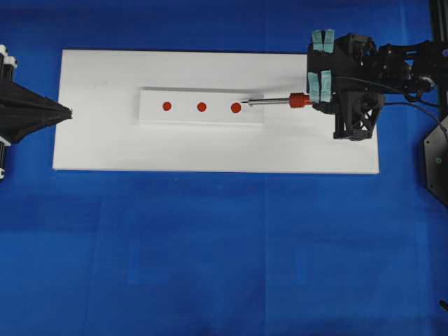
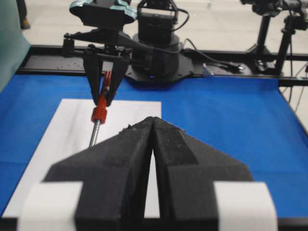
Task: Touch the tip of the soldering iron to the mark.
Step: 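Lower the iron tip onto the rightmost red dot and hold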
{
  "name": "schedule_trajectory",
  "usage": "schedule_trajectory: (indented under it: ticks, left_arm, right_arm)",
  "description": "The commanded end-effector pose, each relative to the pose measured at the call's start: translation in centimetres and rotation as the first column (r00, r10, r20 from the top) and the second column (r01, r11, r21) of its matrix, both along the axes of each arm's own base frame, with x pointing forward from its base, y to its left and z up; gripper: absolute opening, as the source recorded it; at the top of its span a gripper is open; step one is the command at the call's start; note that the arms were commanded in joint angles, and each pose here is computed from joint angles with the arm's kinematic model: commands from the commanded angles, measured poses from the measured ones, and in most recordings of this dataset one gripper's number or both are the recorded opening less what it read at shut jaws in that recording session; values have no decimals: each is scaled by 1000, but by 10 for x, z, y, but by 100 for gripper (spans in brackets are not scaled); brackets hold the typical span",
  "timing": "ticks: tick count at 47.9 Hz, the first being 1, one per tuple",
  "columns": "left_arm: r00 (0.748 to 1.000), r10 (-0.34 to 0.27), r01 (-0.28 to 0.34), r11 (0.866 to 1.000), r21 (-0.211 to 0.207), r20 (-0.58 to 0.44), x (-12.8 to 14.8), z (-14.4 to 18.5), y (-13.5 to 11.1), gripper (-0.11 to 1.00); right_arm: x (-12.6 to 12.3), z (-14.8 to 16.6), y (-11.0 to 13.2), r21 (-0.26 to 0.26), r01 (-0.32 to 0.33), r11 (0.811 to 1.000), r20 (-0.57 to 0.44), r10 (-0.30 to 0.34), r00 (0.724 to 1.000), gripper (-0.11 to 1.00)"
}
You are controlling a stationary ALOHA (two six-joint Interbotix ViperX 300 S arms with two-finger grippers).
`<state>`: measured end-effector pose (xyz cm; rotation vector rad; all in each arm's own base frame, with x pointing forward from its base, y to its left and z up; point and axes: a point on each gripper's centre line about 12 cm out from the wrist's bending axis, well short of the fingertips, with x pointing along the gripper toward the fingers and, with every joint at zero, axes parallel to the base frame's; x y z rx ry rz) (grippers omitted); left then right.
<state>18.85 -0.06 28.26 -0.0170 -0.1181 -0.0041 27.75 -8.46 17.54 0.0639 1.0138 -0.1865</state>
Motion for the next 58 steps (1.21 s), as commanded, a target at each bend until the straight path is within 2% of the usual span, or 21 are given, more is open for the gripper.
schedule_trajectory:
  ticks: [1, 15, 58]
  left_arm:
    - [1000, -2, 2, 1000, 1, 11, 1, 4, 0, 0]
    - [1000, -2, 2, 1000, 3, 8, 2, 3, 0, 0]
    - [1000, -2, 2, 1000, 3, 8, 2, 3, 0, 0]
  right_arm:
    - [5, 3, 0, -5, 1, 1000, 27, -1, 1000, 6]
    - [6, -7, 1, 3, -2, 1000, 4, 2, 1000, 6]
    - [8, -10, 0, 7, -2, 1000, -8, 2, 1000, 6]
